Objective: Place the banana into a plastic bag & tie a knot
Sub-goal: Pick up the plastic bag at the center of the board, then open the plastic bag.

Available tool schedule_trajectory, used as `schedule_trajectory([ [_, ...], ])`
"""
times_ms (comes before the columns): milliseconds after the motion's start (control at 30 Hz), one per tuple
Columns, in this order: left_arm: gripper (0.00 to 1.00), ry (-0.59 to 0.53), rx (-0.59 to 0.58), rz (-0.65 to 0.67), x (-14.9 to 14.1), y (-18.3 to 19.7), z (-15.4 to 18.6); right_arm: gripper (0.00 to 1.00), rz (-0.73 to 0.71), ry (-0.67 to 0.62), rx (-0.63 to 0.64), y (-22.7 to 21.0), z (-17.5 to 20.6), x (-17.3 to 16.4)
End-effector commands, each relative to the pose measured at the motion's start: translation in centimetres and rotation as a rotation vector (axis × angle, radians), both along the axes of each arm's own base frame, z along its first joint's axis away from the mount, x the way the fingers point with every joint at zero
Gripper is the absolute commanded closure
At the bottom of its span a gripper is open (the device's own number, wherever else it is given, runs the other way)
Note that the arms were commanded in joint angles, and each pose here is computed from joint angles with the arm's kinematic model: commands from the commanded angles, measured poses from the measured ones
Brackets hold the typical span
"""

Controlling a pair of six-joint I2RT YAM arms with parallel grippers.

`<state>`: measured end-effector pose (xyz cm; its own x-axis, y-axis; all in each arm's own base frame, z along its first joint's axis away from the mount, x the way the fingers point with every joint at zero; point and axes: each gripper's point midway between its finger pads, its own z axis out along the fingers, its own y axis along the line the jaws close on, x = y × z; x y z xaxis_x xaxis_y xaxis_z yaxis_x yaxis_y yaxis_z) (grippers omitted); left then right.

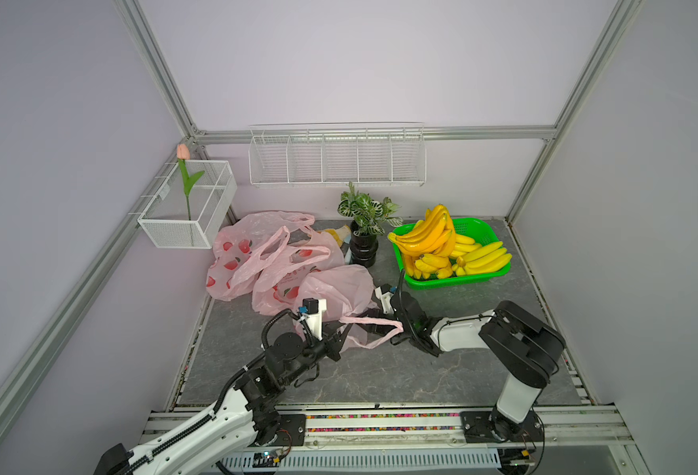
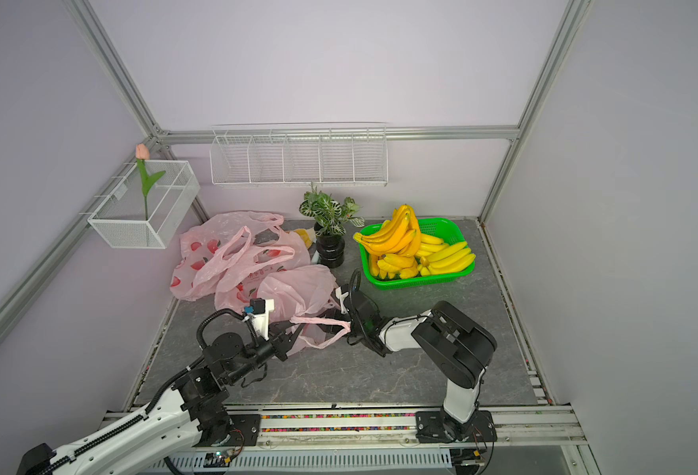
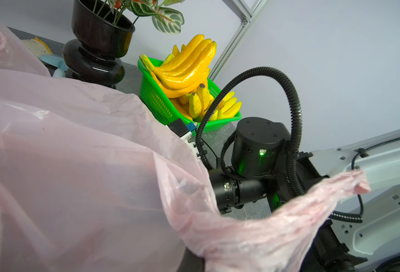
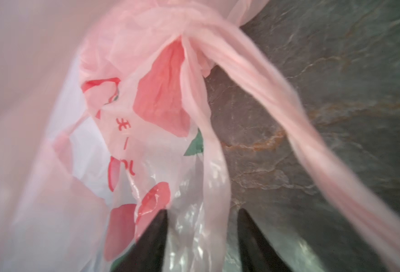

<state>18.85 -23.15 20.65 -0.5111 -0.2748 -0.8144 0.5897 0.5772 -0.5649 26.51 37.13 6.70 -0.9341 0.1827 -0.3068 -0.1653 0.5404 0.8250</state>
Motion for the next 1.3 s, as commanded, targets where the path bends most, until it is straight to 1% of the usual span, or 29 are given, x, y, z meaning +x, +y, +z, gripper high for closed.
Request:
schedule_trajectory([
  [0,1.0,0.018,-0.013,-0.002,-0.2,0.0,-0.4,0.76,-0.03,-0.029,0.036,-0.5,1.4,1.0],
  [67,1.0,0.023,-0.003,0.003,-0.3,0.2,-0.5,0.89,-0.05,-0.042,-0.019,-1.6,1.1,1.1],
  [100,1.0,0.028,0.015,0.004,-0.4,0.4,-0.5,0.93,-0.06,-0.053,-0.05,-2.1,1.2,1.1],
  [133,0.94,0.039,0.037,0.01,-0.4,0.6,-0.6,0.93,-0.07,-0.064,-0.082,-2.7,1.2,1.2],
  [200,0.7,0.063,0.093,0.044,-0.3,1.5,-0.6,0.93,-0.083,-0.105,-0.15,-3.9,1.6,1.3],
  [267,0.53,0.067,0.138,0.075,-0.3,2.4,0.1,0.93,-0.096,-0.147,-0.219,-5.1,2.0,1.3],
  [333,0.43,0.061,0.177,0.126,-0.2,3.8,1.3,0.93,-0.112,-0.189,-0.286,-6.5,2.4,1.6],
  [400,0.38,0.049,0.195,0.232,0.5,5.9,2.7,0.93,-0.113,-0.227,-0.343,-7.7,2.7,1.6],
  [500,0.3,0.013,0.219,0.327,1.0,8.0,5.2,0.93,-0.103,-0.28,-0.395,-8.6,3.2,1.6],
  [633,0.19,-0.039,0.256,0.337,1.6,7.9,8.5,0.93,-0.116,-0.341,-0.438,-9.9,4.1,1.5],
  [700,0.19,-0.035,0.311,0.328,2.4,6.9,9.3,0.93,-0.107,-0.374,-0.438,-10.1,4.8,1.4],
  [767,0.19,-0.019,0.377,0.259,3.1,4.6,9.3,0.93,-0.093,-0.407,-0.436,-10.0,5.6,1.3],
  [867,0.24,0.059,0.47,0.135,3.9,0.8,8.0,0.93,-0.088,-0.447,-0.417,-9.8,6.9,1.1],
  [933,0.27,0.117,0.509,0.051,3.8,-1.1,6.8,0.93,-0.084,-0.469,-0.401,-9.7,7.7,0.9],
  [1000,0.29,0.177,0.524,0.003,3.4,-2.5,5.7,0.93,-0.082,-0.498,-0.387,-9.6,8.7,0.8],
  [1067,0.29,0.226,0.53,-0.014,2.7,-3.4,5.0,0.93,-0.081,-0.518,-0.374,-9.5,9.5,0.6],
  [1133,0.27,0.23,0.544,-0.05,1.4,-4.7,4.8,0.93,-0.081,-0.53,-0.362,-9.4,10.1,0.4],
  [1267,0.22,0.243,0.612,-0.069,-0.2,-5.8,3.7,0.93,-0.075,-0.552,-0.357,-8.9,11.1,0.2],
])
